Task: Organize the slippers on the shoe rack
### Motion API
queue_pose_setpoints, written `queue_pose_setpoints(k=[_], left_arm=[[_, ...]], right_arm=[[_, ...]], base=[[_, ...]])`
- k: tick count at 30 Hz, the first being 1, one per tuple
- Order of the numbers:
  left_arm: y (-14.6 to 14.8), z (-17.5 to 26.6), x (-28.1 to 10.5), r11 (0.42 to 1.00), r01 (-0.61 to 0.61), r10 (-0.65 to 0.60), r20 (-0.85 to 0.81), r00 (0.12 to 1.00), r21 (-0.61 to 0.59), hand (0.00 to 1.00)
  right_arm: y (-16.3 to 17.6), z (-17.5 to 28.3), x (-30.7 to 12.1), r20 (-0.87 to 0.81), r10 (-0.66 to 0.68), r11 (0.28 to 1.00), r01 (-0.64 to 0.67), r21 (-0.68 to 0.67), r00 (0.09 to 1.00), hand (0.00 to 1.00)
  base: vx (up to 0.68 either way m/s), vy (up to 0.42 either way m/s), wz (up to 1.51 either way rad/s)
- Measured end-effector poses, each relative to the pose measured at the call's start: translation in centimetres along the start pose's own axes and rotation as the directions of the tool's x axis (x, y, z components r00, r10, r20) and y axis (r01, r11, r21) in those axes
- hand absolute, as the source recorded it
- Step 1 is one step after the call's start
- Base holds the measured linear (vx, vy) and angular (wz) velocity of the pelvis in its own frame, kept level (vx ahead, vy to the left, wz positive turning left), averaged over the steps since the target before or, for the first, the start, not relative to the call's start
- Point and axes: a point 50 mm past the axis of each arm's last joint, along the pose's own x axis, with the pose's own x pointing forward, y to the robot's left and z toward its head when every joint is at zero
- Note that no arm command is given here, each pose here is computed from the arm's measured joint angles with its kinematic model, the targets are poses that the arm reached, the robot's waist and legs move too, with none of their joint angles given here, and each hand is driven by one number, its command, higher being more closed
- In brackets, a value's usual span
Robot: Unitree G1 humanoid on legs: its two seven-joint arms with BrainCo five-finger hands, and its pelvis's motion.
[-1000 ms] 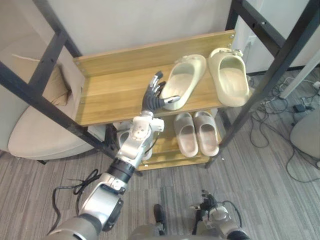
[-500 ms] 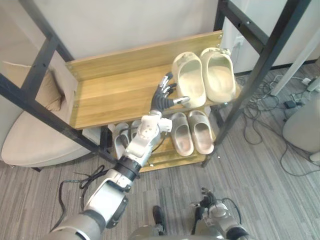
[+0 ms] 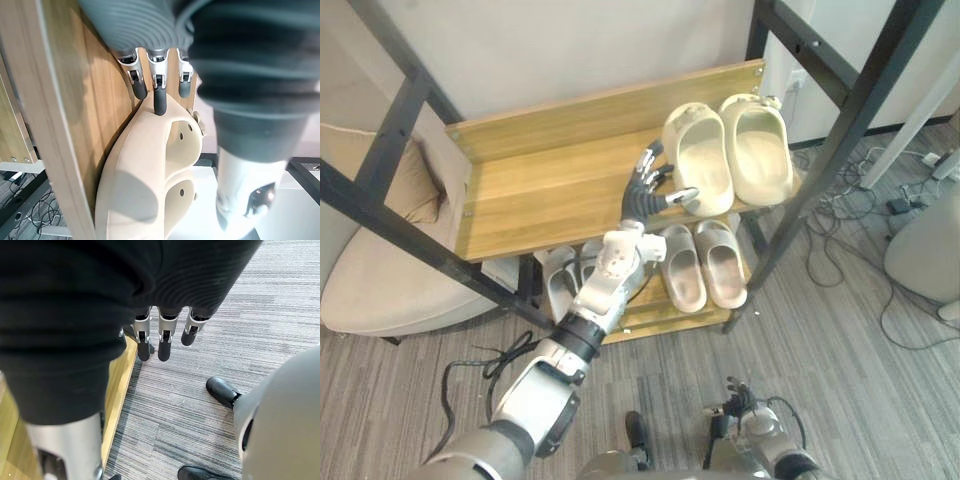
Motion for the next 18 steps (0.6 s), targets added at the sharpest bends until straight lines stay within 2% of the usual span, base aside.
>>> queue_pose_setpoints(k=[3, 11, 18], left_arm=[[0.8, 0.1, 0.2, 0.999, -0.011, 0.011, 0.000, 1.000, 0.035, 0.00], [5.2, 1.4, 0.7, 0.981, -0.120, 0.117, 0.023, 0.993, 0.152, 0.00], [3.4, 6.2, 0.5, 0.992, -0.068, 0.044, 0.216, 0.975, 0.103, 0.00]], right_arm=[[0.0, 0.0, 0.0, 0.000, 0.000, 1.000, 0.000, 0.000, 1.000, 0.00], [0.5, 0.3, 0.0, 0.006, 0.018, 1.000, -0.018, 0.007, 1.000, 0.00], [0.7, 0.3, -0.1, 0.009, 0.024, 1.000, -0.024, 0.010, 1.000, 0.00]], base=[[0.00, 0.000, 0.00], [0.00, 0.000, 0.11], [-0.01, 0.021, 0.24]])
